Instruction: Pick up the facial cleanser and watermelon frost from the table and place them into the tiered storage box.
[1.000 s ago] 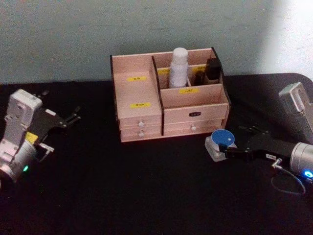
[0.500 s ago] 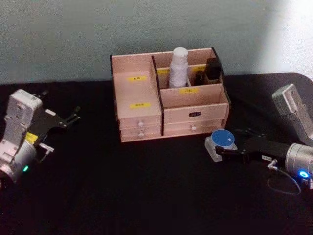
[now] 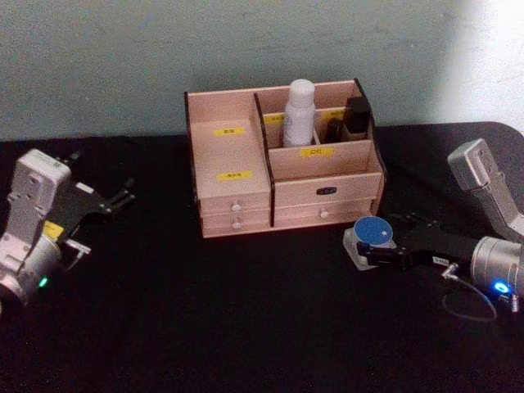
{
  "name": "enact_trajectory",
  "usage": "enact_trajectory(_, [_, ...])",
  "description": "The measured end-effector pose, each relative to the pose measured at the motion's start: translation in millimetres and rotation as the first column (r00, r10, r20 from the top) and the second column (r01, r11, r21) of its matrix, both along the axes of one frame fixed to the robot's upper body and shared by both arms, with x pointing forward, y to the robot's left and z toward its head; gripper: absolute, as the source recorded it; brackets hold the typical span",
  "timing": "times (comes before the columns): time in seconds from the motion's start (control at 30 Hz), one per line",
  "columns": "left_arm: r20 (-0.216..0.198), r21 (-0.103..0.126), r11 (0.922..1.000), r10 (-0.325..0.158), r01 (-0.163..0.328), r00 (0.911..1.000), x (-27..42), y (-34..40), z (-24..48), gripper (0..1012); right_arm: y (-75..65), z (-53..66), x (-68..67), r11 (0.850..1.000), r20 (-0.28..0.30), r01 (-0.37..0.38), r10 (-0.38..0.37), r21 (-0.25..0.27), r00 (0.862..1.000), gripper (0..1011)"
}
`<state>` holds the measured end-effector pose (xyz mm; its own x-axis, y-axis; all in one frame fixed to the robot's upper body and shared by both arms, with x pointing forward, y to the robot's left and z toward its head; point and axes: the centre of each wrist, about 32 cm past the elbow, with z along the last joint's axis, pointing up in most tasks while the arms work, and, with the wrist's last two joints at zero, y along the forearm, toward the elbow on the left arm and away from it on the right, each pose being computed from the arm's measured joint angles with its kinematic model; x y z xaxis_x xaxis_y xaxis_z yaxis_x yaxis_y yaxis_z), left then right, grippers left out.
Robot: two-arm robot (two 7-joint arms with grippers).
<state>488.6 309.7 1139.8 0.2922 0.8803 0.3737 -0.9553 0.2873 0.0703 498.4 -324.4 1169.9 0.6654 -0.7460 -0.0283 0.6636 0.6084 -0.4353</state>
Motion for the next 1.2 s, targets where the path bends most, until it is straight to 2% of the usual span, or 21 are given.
enact_trajectory(1.2, [0.000,0.000,1.0000,0.000,0.000,1.0000,0.0,0.0,0.0,1001,5.5,-5.1,7.8,1.000,-0.008,-0.006,0.006,-0.016,1.000,1000])
